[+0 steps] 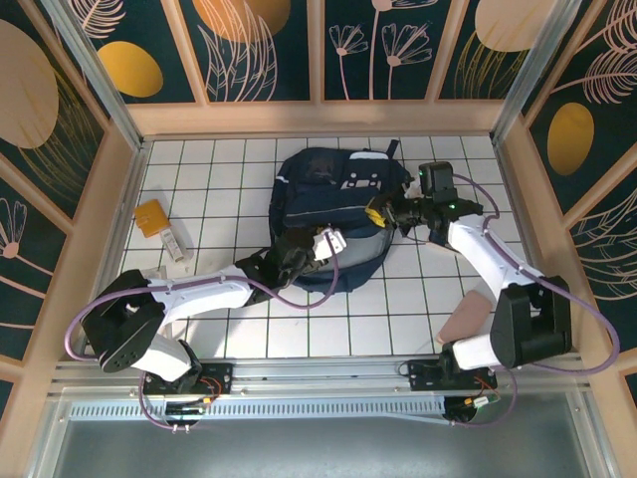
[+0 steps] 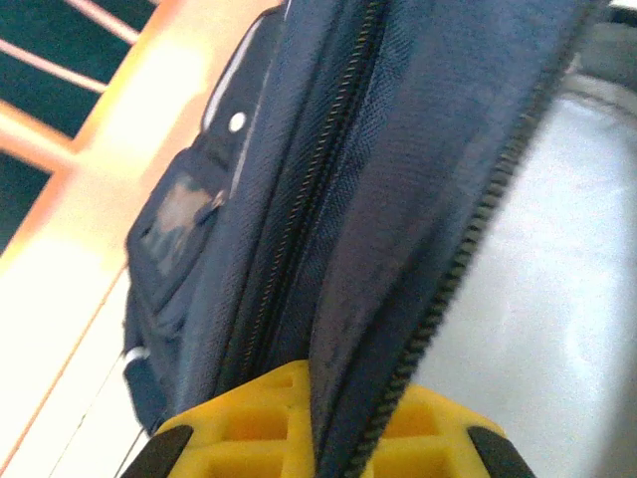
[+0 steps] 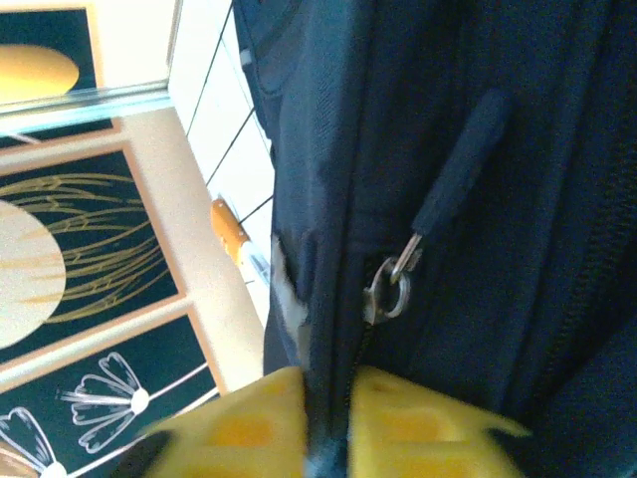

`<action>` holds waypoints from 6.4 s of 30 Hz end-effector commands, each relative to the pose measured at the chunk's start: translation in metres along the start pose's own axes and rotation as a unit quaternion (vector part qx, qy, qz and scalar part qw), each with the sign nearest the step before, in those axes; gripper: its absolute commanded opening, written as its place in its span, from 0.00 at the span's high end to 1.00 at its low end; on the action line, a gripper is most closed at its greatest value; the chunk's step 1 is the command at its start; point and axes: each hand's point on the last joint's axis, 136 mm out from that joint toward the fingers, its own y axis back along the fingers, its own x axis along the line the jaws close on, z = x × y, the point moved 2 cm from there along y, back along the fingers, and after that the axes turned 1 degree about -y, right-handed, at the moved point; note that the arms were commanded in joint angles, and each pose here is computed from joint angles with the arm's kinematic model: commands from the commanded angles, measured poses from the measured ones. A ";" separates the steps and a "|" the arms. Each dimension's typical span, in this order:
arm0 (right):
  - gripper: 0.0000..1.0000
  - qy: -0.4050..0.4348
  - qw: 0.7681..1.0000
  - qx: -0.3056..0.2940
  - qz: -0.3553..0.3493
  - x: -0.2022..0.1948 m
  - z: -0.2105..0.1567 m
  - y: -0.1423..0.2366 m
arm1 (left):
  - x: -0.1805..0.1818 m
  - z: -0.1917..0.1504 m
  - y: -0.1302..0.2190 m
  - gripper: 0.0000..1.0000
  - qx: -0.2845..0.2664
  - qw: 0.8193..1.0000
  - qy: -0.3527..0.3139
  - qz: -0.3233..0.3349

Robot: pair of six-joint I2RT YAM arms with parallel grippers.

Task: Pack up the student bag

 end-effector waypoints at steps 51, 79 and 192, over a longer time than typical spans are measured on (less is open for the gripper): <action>0.01 0.624 0.765 -0.097 0.130 0.052 -0.243 -0.168 | 0.154 0.101 -0.037 1.00 0.033 0.963 0.245 0.109; 0.02 0.107 0.919 -0.274 -0.264 -0.131 -0.023 0.072 | 0.148 0.095 -0.012 1.00 0.006 0.962 0.258 0.091; 0.61 0.101 0.978 -0.095 -0.153 -0.195 0.123 0.061 | -0.101 0.055 -0.192 0.41 0.154 0.843 0.498 -0.134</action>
